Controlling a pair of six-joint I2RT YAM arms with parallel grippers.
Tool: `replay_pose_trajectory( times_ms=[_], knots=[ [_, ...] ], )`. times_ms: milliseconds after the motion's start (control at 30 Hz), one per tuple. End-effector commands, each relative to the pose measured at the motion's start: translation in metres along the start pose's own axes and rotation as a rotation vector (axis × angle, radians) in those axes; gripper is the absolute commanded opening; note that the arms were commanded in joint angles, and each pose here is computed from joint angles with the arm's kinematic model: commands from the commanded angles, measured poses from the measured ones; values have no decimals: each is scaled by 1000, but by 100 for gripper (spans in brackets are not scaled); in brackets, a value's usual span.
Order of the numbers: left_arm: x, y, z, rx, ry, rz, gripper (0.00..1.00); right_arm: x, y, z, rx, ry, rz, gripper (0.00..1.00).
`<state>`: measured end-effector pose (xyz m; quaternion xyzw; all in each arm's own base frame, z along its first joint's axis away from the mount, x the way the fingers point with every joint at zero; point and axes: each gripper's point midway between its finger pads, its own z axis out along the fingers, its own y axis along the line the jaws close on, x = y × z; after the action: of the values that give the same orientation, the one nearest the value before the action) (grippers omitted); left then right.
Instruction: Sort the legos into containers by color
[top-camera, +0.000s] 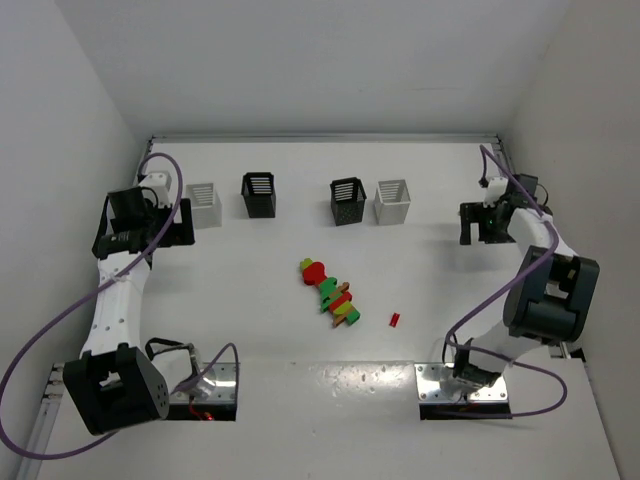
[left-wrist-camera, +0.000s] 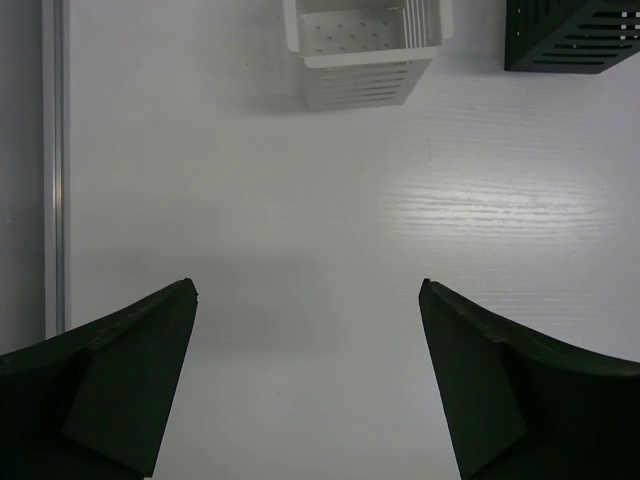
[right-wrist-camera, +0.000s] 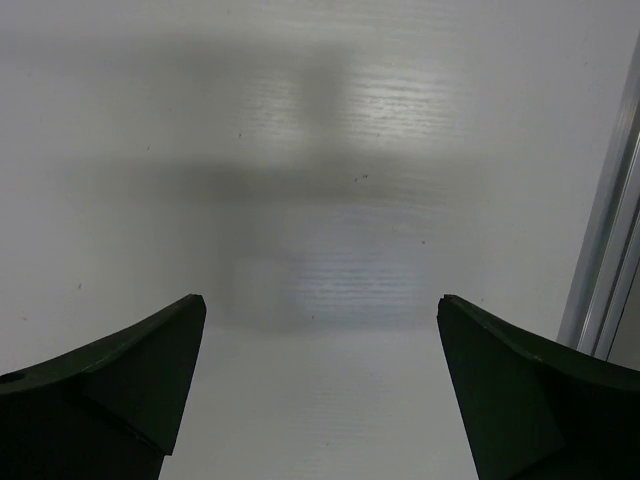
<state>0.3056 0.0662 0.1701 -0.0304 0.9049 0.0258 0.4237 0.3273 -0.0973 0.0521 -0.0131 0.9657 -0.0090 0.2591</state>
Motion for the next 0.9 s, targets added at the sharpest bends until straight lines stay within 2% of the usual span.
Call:
replay_pose_trajectory(
  times_ms=[0, 67, 100, 167, 200, 300, 367, 433, 533, 600, 633, 700, 767, 867],
  knots=[
    [-12, 2, -6, -5, -62, -7, 100, -40, -14, -3, 30, -86, 16, 100],
    [-12, 2, -7, 2, -64, -12, 100, -47, -22, 7, 46, -90, 52, 95],
    [-13, 0, -7, 20, -67, -2, 100, -58, -26, 7, 51, -107, 49, 88],
    [-13, -2, -7, 29, -68, -2, 100, -68, -30, 17, 48, -103, 77, 83],
    [-13, -4, -7, 41, -70, -1, 100, -71, -30, 21, 39, -102, 78, 76],
    [-15, -6, -9, 53, -72, 10, 100, -79, -29, 34, 10, -98, 89, 71],
    [-17, -3, -12, 43, -84, 6, 100, -85, -27, 35, 7, -105, 80, 77],
    [-23, -4, -16, 49, -103, 9, 100, -94, -34, 29, 42, -148, 82, 100],
    [-27, -4, -17, 48, -112, 1, 100, -103, -35, 22, 82, -225, 87, 100],
    [-35, -2, -17, 43, -118, -49, 100, -98, -39, 21, 111, -206, 105, 100],
    [-31, 0, -11, 37, -84, -76, 100, -104, -43, 19, 102, -211, 96, 89],
    [-33, 4, -6, 5, -69, -156, 100, -90, -37, 31, 34, -142, 83, 76],
    [-35, 8, -5, -6, -69, -171, 100, -90, -43, 37, 47, -113, 76, 71],
    [-41, 5, -6, 41, -134, -124, 100, -87, -37, 47, 5, -92, 80, 71]
  ],
)
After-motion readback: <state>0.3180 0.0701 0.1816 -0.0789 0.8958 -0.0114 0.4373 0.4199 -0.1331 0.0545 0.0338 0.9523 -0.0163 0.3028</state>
